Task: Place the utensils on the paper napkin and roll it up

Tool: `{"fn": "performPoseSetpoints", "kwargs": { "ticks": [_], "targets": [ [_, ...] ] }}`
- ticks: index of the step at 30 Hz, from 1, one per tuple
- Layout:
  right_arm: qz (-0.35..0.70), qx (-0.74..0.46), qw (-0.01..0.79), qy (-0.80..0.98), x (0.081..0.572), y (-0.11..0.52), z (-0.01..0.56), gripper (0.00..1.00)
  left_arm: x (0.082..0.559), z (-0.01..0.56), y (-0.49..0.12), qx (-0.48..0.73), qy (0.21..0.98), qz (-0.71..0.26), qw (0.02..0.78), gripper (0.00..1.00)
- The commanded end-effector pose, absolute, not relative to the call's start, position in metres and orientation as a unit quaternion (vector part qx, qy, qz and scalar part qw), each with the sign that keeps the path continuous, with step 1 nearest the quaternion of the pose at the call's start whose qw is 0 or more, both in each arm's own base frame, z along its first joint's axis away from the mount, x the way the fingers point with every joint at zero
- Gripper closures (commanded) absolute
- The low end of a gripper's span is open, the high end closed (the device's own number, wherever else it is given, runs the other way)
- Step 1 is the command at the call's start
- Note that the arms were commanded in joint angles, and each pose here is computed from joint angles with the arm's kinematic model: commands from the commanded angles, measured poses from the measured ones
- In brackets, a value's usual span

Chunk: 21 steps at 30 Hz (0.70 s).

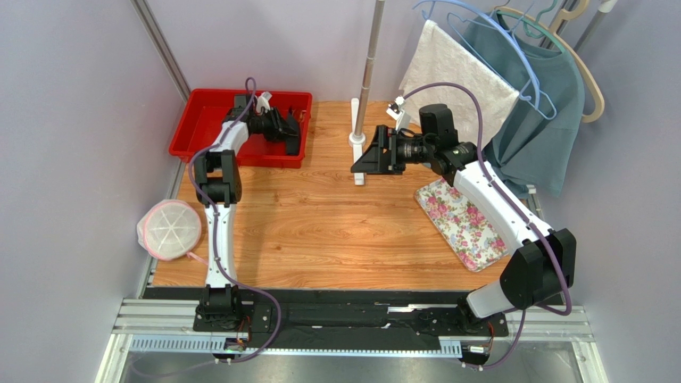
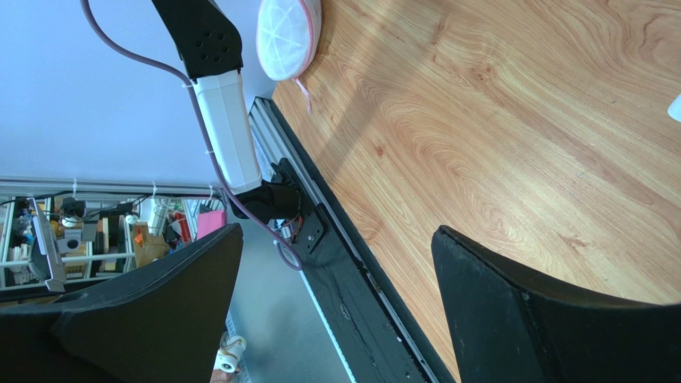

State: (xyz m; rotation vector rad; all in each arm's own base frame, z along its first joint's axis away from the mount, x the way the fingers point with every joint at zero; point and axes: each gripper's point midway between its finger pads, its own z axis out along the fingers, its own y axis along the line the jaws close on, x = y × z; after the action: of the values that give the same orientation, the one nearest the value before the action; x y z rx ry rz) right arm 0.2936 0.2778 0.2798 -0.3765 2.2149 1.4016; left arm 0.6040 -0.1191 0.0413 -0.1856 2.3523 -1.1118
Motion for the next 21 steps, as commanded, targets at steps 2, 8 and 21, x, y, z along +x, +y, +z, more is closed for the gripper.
{"fn": "performPoseSetpoints", "kwargs": {
  "ticks": [2, 8, 21],
  "targets": [
    [0.527, -0.148, 0.259, 0.796, 0.296, 0.281, 0.302, 0.07, 0.603, 0.059, -0.105, -0.052, 0.888, -0.351, 0.292, 0.59],
    [0.531, -0.148, 0.255, 0.795, 0.294, 0.281, 0.303, 0.07, 0.606, 0.075, -0.098, -0.045, 0.892, -0.323, 0.314, 0.5],
    [0.535, -0.147, 0.254, 0.792, 0.293, 0.282, 0.305, 0.07, 0.606, 0.081, -0.088, -0.042, 0.901, -0.289, 0.321, 0.51]
  ]
}}
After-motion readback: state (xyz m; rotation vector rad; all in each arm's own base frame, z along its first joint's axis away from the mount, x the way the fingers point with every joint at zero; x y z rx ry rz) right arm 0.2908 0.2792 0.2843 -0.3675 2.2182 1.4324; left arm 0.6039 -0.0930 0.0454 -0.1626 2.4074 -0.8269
